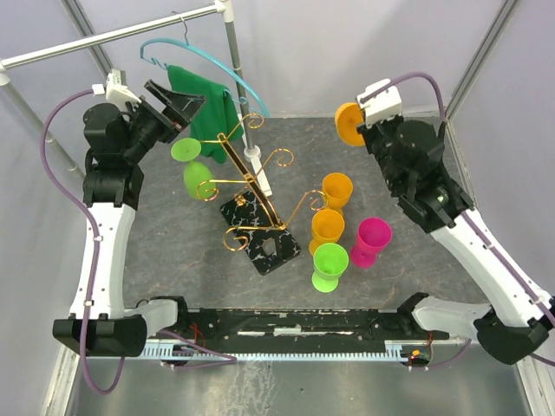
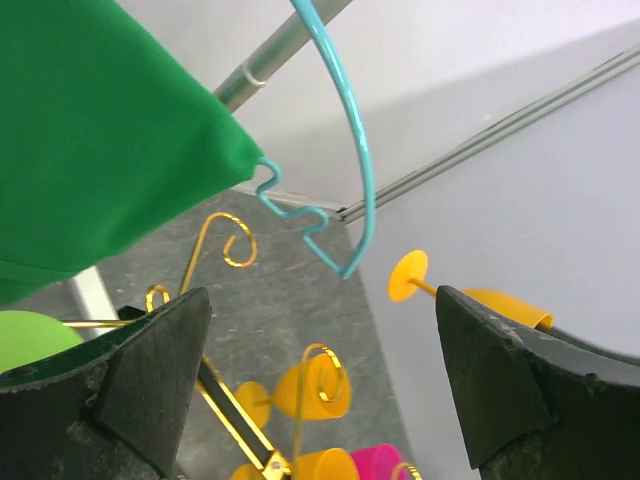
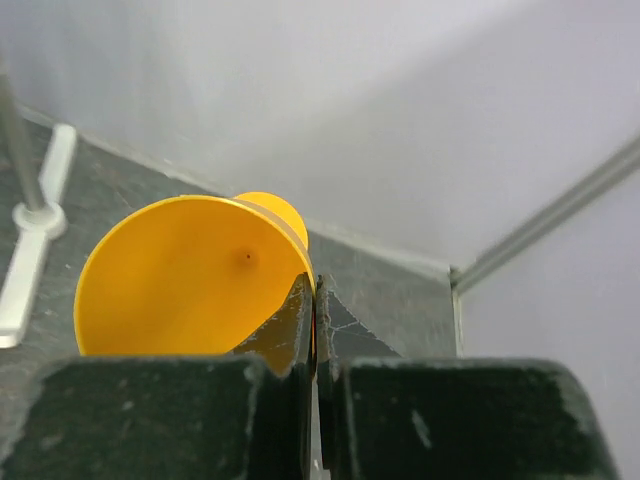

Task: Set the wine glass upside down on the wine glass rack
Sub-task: Pick up the wine glass at the center of the board, then move the wine rack to the center of the board.

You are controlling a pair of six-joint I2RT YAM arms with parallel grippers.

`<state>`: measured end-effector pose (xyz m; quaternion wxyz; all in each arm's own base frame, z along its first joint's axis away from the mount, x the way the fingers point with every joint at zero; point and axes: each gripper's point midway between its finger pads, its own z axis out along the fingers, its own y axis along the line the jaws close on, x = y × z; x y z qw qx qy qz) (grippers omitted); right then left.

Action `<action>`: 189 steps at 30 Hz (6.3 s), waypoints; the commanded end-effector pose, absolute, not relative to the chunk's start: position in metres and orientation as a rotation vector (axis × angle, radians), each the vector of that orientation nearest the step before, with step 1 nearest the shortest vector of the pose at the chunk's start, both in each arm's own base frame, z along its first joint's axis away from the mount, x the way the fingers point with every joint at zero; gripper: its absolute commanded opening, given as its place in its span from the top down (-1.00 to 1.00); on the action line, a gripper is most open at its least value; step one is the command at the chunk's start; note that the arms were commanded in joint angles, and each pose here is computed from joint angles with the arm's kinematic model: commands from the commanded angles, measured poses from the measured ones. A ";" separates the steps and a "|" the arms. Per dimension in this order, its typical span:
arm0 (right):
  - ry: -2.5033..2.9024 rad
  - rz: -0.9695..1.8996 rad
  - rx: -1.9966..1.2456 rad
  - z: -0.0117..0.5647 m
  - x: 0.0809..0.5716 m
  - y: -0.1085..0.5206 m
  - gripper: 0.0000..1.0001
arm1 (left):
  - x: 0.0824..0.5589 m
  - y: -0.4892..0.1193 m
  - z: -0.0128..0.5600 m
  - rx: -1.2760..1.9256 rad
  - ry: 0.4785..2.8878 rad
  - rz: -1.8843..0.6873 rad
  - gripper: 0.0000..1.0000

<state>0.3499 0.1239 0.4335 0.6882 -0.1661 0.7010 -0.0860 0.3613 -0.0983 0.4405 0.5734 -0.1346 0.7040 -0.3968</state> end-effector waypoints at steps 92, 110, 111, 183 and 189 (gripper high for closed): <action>0.609 0.041 -0.758 0.497 0.223 0.438 0.99 | 0.305 -0.121 0.478 -0.798 1.289 -1.804 0.75; 0.776 -0.057 -0.757 0.469 0.236 0.394 0.72 | 0.310 -0.124 0.474 -0.524 1.239 -1.709 0.95; 0.796 -0.070 -0.762 0.465 0.238 0.389 0.69 | 0.311 -0.121 0.477 -0.500 1.230 -1.680 0.95; 1.390 -0.185 -0.622 0.375 0.245 0.245 -1.00 | 0.200 -0.087 0.329 0.194 1.263 -0.583 0.95; 1.391 -0.185 -0.610 0.377 0.247 0.240 -1.00 | 0.210 -0.084 0.334 0.178 1.256 -0.581 0.95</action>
